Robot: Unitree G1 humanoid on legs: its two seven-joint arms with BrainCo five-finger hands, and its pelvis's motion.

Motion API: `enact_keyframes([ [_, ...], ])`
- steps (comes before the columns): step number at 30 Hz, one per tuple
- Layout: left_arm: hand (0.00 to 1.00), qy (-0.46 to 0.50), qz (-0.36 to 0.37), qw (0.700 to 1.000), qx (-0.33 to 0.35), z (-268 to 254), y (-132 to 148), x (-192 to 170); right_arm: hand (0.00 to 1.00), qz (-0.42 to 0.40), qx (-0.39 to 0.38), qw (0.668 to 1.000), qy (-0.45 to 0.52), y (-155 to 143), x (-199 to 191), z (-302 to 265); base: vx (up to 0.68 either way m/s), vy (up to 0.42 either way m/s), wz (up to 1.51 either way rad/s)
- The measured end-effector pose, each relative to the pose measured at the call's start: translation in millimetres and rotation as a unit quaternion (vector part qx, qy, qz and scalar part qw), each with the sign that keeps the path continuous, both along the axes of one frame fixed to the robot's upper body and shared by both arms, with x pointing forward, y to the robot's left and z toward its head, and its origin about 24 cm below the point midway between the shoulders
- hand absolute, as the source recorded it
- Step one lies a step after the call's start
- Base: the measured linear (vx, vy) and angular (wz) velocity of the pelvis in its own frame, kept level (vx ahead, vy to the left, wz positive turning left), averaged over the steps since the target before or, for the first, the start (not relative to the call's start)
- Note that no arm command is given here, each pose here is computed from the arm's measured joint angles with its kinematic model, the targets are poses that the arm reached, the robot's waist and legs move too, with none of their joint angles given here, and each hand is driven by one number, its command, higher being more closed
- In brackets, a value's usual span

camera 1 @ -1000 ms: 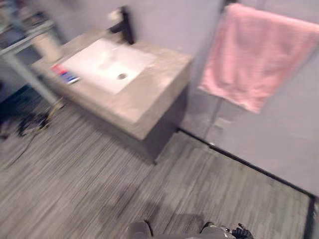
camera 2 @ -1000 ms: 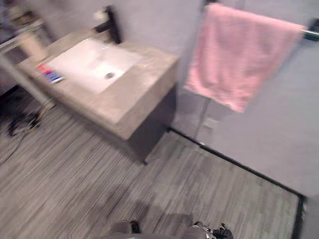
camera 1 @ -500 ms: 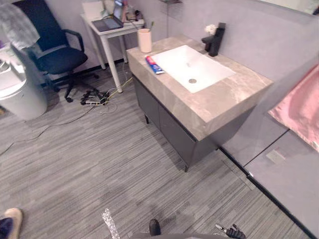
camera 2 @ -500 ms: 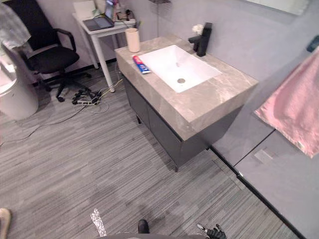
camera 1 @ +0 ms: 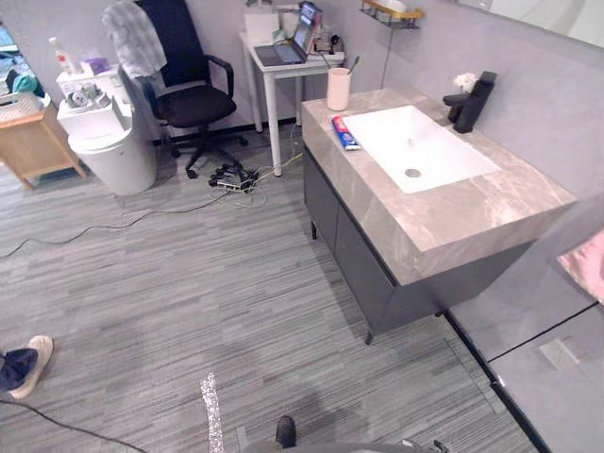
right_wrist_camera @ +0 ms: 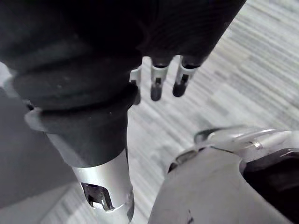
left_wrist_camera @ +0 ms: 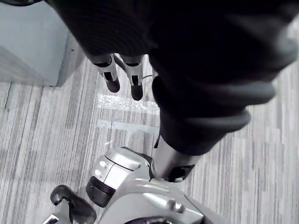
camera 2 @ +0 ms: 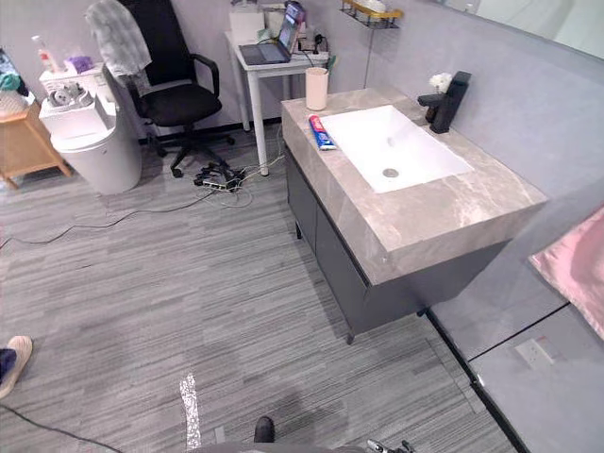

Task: Organize washtable

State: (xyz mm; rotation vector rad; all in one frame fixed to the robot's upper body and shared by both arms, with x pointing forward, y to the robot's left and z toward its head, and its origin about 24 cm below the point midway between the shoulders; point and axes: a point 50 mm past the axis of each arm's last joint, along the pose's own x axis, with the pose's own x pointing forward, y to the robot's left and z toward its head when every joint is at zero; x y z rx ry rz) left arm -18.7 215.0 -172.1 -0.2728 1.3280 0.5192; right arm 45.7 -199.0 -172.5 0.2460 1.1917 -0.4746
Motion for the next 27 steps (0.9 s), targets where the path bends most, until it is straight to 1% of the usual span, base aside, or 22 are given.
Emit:
enact_keyframes([
  [2, 0.00, -0.002, 0.010, 1.000, 0.002, 0.4, 2.4, 0.0, 0.00, -0.001, 0.005, 1.000, 0.010, 2.4, -4.0, -1.4, 0.04, -0.053, 0.10],
  [10, 0.00, -0.018, 0.037, 0.999, 0.013, 2.1, 12.6, 7.9, 0.00, -0.003, 0.022, 1.000, 0.010, 13.8, -0.2, -3.1, -0.02, -0.014, 0.13],
  [14, 0.00, -0.028, 0.041, 0.999, 0.011, 1.7, 10.6, 15.6, 0.00, -0.015, 0.019, 0.999, -0.026, 5.8, 12.5, 1.0, -0.03, 0.109, 0.45],
  [17, 0.00, -0.027, 0.035, 0.999, 0.009, 1.2, 8.2, 16.3, 0.00, -0.037, 0.019, 0.999, -0.033, 3.6, 10.6, 1.7, -0.04, 0.119, 0.09],
  [19, 0.00, -0.034, 0.029, 0.999, 0.009, 1.0, 7.9, 23.4, 0.00, -0.054, 0.016, 0.997, -0.043, 1.6, 12.5, 3.0, -0.08, 0.088, -0.10],
  [20, 0.00, -0.040, 0.022, 0.998, 0.030, 5.4, 26.7, 27.6, 0.00, -0.068, 0.030, 0.997, -0.038, 14.7, 6.1, 0.7, 0.09, 0.097, -0.10],
  [21, 0.00, -0.042, 0.010, 0.999, 0.033, 5.4, 26.2, 32.1, 0.00, -0.062, 0.022, 0.997, -0.047, 9.1, 6.4, 2.5, 0.15, 0.086, -0.25],
  [22, 0.00, -0.039, 0.004, 0.999, 0.022, 2.8, 15.2, 31.4, 0.00, -0.074, 0.006, 0.996, -0.056, -5.9, 5.3, 5.2, 0.10, 0.102, -0.80],
  [26, 0.00, -0.051, -0.047, 0.997, 0.023, 4.0, 16.3, 47.0, 0.00, -0.085, 0.033, 0.996, -0.013, 8.3, -7.3, -1.3, 0.17, 0.114, -0.28],
  [27, 0.00, -0.054, -0.057, 0.997, 0.023, 4.7, 17.2, 47.8, 0.00, -0.080, 0.030, 0.996, -0.004, 5.8, -12.6, -1.6, 0.41, -0.129, 0.21],
])
